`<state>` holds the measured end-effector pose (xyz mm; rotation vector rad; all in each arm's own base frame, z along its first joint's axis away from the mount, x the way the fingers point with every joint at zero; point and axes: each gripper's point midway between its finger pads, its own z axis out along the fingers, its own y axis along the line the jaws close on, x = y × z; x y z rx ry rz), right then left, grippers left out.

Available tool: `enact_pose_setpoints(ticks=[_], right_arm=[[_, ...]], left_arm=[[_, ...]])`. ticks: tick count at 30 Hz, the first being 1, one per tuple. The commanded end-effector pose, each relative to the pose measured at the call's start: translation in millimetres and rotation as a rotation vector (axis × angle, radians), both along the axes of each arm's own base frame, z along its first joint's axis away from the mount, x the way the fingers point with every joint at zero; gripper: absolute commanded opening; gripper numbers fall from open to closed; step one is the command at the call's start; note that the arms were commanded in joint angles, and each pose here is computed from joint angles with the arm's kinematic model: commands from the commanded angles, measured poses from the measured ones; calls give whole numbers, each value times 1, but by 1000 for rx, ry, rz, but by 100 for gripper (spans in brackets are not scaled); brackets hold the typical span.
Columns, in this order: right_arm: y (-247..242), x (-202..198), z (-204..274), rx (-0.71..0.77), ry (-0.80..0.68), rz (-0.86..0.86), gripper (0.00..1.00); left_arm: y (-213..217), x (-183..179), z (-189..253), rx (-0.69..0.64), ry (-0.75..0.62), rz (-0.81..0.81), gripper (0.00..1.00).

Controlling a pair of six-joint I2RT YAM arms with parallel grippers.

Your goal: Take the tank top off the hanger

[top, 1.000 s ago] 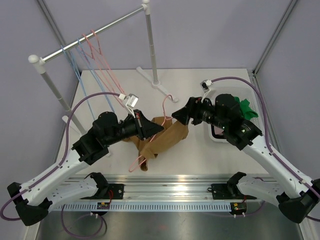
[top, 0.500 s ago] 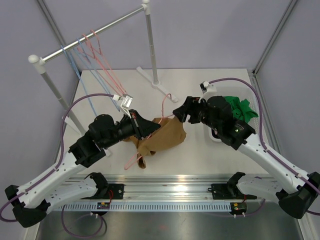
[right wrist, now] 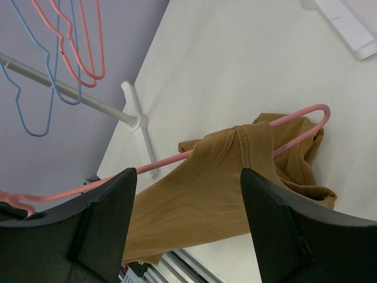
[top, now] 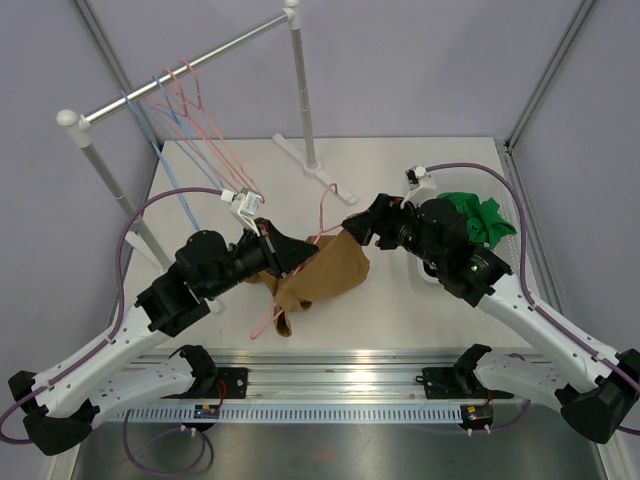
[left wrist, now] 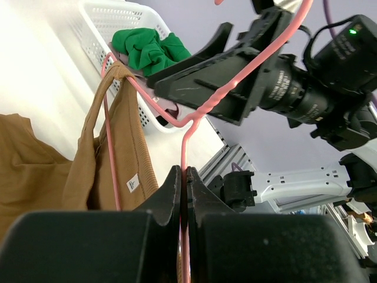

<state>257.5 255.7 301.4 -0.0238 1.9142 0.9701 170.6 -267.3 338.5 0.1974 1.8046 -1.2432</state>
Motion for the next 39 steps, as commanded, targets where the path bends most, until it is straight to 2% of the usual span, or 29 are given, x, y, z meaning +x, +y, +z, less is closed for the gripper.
enact_pose_setpoints(ticks=[1,6,9,13,15,16,18,19,23,28,31,34,39], right_arm=[[18,0,14,61,-16,57,77],[18,8,2,34,-8,35,72],[17,13,-4,14,-9,18,60],[15,19,-7,-3,-17,-9,52],[14,21,-7,-8,-25,-21,45],[12,22,-7,-14,-29,-27,32],[7,24,-8,-35,-29,-53,15],[5,25,-9,-45,-33,-62,0],[-19,33,-13,-111,-51,-174,0],[-64,52,-24,-288,-36,-366,0],[-74,68,-26,-326,-21,-394,0],[-97,83,-36,-351,25,-460,0],[-109,91,-52,-350,95,-452,0]], left_arm=[[0,1,35,-97,-73,12,0],[2,-3,45,-130,-82,8,0],[2,-6,48,-139,-86,0,0],[2,-9,52,-153,-87,-9,0],[2,-10,52,-156,-88,-16,0],[2,-10,53,-155,-89,-16,0],[5,-9,52,-151,-90,-2,0],[6,-9,53,-151,-93,4,0],[13,-8,50,-125,-92,32,0],[11,-17,46,-99,-95,-21,0],[5,-28,48,-107,-100,-94,0],[7,-31,51,-118,-110,-97,0],[12,-32,59,-149,-143,-87,0]])
